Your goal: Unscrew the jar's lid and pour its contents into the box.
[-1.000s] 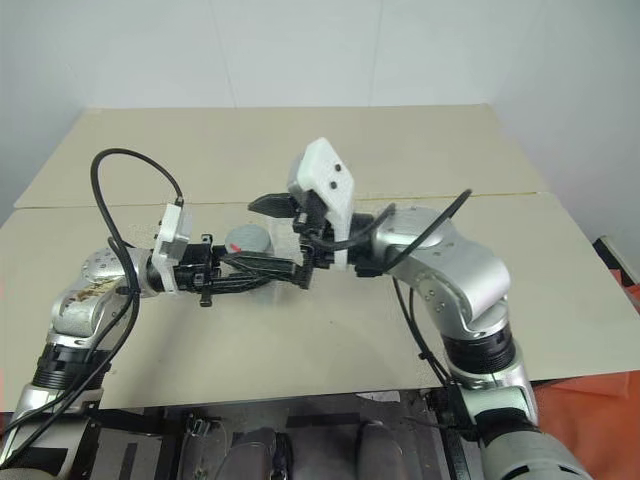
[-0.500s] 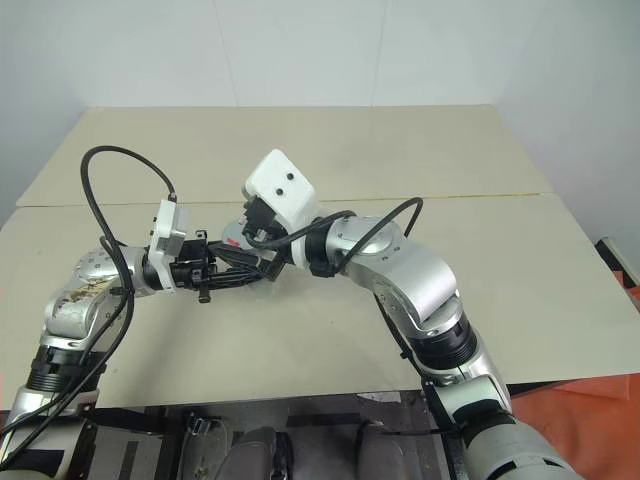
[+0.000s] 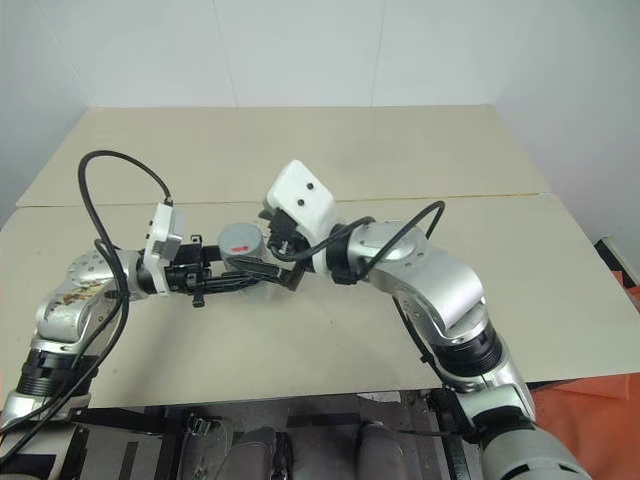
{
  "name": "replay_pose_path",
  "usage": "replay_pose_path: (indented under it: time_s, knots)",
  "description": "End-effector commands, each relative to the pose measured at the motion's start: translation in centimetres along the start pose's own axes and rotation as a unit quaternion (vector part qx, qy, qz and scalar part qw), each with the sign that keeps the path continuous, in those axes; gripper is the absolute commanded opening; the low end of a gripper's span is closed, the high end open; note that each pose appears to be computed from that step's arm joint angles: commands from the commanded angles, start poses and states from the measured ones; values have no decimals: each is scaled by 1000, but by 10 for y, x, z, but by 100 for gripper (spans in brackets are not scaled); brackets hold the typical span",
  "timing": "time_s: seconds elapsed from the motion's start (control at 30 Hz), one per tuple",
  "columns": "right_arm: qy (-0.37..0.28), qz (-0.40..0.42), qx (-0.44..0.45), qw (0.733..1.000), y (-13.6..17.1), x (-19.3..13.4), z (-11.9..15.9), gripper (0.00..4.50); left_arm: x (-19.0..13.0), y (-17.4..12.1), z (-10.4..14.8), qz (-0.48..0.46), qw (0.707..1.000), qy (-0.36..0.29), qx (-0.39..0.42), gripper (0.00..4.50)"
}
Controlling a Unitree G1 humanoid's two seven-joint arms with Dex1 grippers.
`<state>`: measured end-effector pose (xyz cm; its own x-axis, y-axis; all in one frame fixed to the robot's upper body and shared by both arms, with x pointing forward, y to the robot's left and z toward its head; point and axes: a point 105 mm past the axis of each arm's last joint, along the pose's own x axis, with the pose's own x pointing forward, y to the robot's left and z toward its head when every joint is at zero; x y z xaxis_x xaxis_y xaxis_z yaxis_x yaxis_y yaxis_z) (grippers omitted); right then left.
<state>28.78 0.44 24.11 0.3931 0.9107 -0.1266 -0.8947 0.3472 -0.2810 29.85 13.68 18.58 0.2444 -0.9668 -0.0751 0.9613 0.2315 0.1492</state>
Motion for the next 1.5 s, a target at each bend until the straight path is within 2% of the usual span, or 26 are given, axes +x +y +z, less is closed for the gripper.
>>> replay_pose_path:
  time_s: [0.03,0.47,0.6,0.7,0.97,1.23,1.5]
  knots:
    - [-20,-95,-10,995,-39,-27,10,447,-4,-11,15,-22,999,-21,27,193]
    - [-7,-102,-23,994,-48,-46,7,447,-6,-12,14,-17,999,-22,25,193]
    - [-19,-63,-24,998,-37,-48,12,447,-4,-4,14,-3,999,-26,28,193]
    - [-55,-3,-22,998,-20,-47,29,447,3,7,13,6,999,-27,31,193]
    - [-68,25,-24,997,-3,-18,37,447,16,13,17,-14,998,-34,45,193]
    - [-60,-6,-38,997,-8,8,38,447,15,13,19,-19,998,-35,49,193]
    - [-46,-22,-33,998,-16,18,31,447,12,11,19,-17,998,-33,50,193]
